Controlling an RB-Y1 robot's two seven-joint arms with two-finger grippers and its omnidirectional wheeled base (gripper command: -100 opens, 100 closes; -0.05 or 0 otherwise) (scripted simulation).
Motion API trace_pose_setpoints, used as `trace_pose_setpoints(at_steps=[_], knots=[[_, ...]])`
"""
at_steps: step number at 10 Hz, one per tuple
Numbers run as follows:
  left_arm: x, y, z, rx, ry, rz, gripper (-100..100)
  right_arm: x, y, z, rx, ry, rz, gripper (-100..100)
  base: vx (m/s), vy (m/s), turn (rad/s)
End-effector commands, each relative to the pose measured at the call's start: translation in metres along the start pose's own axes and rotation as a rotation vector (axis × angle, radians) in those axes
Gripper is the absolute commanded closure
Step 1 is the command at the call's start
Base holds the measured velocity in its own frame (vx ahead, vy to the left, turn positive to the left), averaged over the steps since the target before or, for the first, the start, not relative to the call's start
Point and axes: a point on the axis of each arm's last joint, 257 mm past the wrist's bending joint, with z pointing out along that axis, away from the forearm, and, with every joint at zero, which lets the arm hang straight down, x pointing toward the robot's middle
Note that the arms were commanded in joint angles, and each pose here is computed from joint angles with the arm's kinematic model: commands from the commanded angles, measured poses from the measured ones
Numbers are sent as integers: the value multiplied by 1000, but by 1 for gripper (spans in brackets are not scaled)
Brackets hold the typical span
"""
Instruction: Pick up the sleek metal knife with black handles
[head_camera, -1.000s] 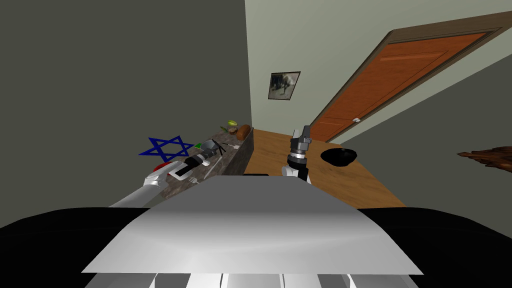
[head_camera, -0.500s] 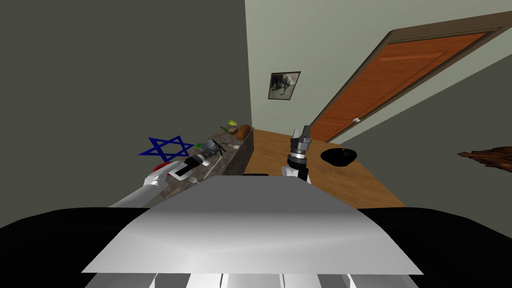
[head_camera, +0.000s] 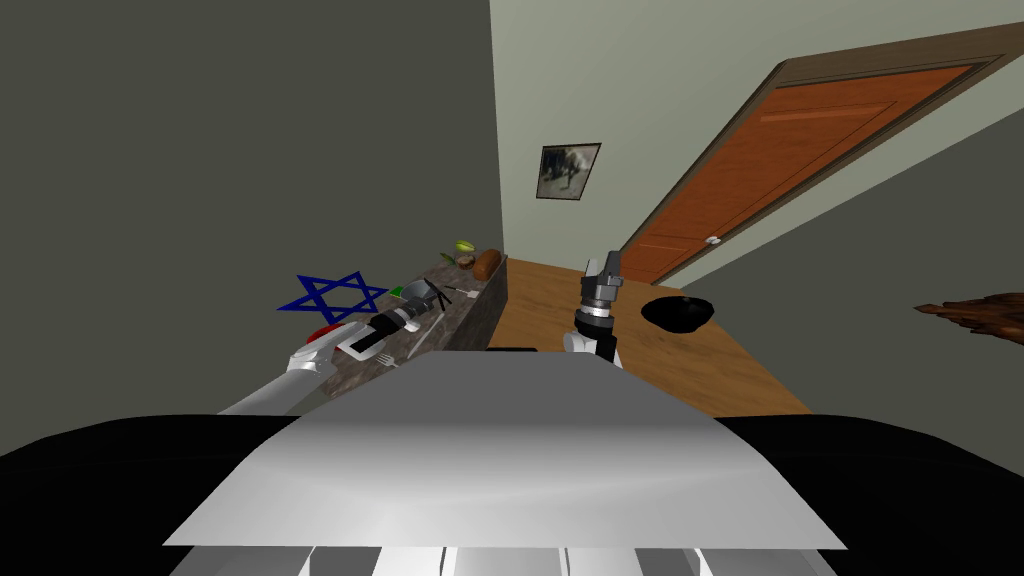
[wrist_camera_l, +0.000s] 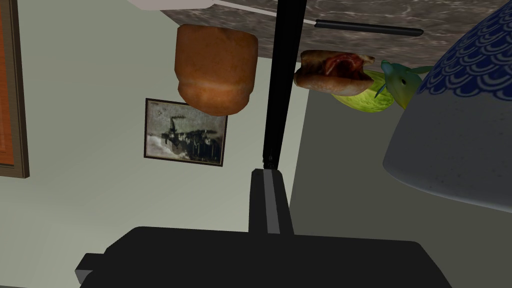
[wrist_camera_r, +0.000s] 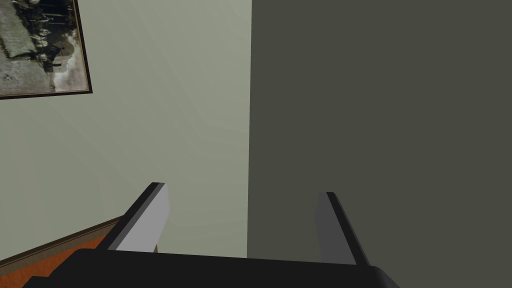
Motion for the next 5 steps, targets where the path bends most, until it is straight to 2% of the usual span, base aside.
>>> trace_pose_setpoints(at_steps=[1,2,3,4,5], knots=[[0,0,0,0,0,0,0,0,0,0,0,0,0,0,0,0,0],[0,0,0,0,0,0,-100,0,0,0,0,0,0,0,0,0,0],[0,0,0,0,0,0,0,0,0,0,0,0,0,0,0,0,0],[0,0,0,0,0,0,-100,0,0,0,0,0,0,0,0,0,0],[0,0,0,0,0,0,100,0,0,0,0,0,0,0,0,0,0]])
